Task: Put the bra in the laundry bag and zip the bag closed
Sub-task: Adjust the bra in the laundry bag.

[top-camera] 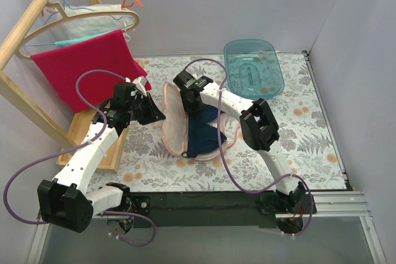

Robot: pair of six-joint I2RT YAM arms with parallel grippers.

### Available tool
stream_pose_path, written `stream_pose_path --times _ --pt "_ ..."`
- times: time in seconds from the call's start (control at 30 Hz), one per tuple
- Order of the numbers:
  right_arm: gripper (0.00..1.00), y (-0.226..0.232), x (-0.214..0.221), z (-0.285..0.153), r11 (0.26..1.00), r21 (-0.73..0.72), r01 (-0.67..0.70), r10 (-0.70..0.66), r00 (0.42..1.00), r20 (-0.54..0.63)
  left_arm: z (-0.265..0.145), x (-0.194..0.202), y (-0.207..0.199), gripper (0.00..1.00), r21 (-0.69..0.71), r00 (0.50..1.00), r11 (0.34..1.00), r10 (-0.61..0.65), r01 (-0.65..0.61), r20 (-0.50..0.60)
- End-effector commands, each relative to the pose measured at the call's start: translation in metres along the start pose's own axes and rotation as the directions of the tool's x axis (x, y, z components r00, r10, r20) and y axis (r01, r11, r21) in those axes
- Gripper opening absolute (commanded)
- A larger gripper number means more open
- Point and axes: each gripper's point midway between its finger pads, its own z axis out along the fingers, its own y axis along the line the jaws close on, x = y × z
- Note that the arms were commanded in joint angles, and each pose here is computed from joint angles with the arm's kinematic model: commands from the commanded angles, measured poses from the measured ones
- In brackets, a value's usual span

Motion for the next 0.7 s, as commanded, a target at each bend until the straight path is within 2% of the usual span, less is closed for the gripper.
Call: stream_pose_path --times 0.0,0.17,0.23,0.27,0.3,0.53,0.63,0.67 --pt "0.49 0.004 -0.016 -0.003 1.0 0.003 0.005 -0.005 0.999 0.051 -0.005 -0.003 -0.009 0.0 0.035 0.999 0.999 0.028 -0.028 0.015" --pt "0.34 0.008 -0.018 -0.005 1.0 -0.014 0.012 -0.011 0.999 0.053 -0.004 -0.002 -0.008 0.0 0.035 1.0 0.999 0.029 -0.03 0.011" --pt "0.32 0.009 -0.019 -0.008 1.0 -0.024 0.013 -0.012 0.998 0.056 -0.003 -0.002 -0.008 0.0 0.034 1.0 0.999 0.029 -0.029 0.01" --pt "0.26 0.008 -0.019 -0.01 1.0 -0.025 0.013 -0.012 0.998 0.058 -0.003 -0.001 -0.008 0.0 0.034 1.0 0.999 0.029 -0.029 0.01" --pt "0.23 0.009 -0.021 -0.014 0.999 -0.029 0.014 -0.012 0.998 0.066 -0.002 -0.001 -0.007 0.0 0.032 1.0 0.999 0.026 -0.027 0.007" --pt "0.22 0.019 -0.022 -0.02 0.996 -0.09 0.026 -0.02 0.997 0.071 -0.002 -0.002 -0.009 0.0 0.04 1.0 0.999 0.023 -0.023 0.011" --pt "0.3 0.01 -0.022 -0.03 0.998 -0.067 0.02 -0.014 0.996 0.086 -0.003 -0.005 -0.011 0.0 0.048 1.0 0.999 0.024 -0.025 0.015" --pt "0.4 0.005 -0.023 -0.035 0.999 -0.045 0.014 -0.01 0.995 0.101 -0.002 -0.007 -0.013 0.0 0.05 1.0 0.998 0.025 -0.026 0.015"
